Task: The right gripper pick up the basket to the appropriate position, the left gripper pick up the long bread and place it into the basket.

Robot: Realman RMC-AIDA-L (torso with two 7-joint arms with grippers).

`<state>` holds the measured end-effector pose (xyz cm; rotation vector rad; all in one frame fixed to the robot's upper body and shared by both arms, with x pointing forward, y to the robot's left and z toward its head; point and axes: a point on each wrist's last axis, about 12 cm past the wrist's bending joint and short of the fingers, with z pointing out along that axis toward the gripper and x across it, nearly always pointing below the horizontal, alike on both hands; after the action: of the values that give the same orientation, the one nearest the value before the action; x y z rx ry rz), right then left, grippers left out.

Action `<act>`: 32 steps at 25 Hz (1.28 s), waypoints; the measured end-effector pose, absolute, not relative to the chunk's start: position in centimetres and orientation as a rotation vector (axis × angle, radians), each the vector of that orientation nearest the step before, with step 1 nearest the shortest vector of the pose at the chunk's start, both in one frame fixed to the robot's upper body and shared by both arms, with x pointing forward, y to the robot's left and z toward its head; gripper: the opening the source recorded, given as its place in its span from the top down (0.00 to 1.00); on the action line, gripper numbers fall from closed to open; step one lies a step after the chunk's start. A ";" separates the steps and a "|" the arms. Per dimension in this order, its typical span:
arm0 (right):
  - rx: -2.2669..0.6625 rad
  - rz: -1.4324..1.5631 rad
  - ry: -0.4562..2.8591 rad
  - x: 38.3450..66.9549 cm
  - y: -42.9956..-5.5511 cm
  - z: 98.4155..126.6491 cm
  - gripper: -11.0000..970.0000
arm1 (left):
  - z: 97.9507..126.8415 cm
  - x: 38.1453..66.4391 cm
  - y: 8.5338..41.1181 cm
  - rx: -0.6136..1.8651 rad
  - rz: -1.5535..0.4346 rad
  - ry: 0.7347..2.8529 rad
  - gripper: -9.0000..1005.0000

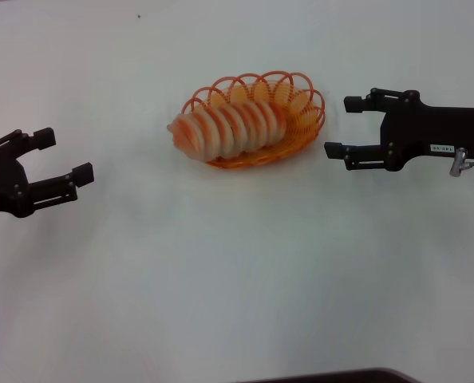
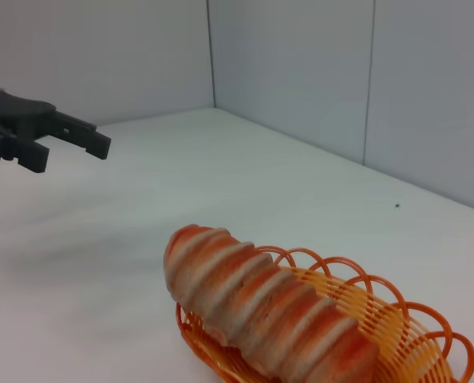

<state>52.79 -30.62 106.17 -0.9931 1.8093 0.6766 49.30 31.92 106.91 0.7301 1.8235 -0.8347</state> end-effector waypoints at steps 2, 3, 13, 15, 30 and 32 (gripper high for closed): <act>-0.989 0.677 1.803 52.8 -30.6 106.2 0.10 | 106.9 49.3 31.9 0.730 -0.834 1.824 0.07; -0.988 0.677 1.800 52.9 -30.6 106.3 0.10 | 106.9 49.3 31.9 0.731 -0.833 1.824 0.07; -0.978 0.676 1.801 52.6 -30.7 106.2 0.10 | 105.8 49.1 32.3 0.717 -0.785 1.891 0.07; -0.978 0.676 1.802 52.6 -30.7 106.1 0.10 | 105.6 49.0 32.2 0.711 -0.786 1.897 0.07; -0.995 0.669 1.799 52.7 -30.7 106.3 0.10 | 104.6 46.8 32.3 0.714 -0.850 1.894 0.07; -1.005 0.671 1.799 52.8 -30.6 106.3 0.10 | 104.7 46.8 32.3 0.715 -0.854 1.890 0.07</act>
<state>52.76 -30.62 106.27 -1.0055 1.7989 0.6714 46.80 32.35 104.68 0.7151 1.8900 -0.8539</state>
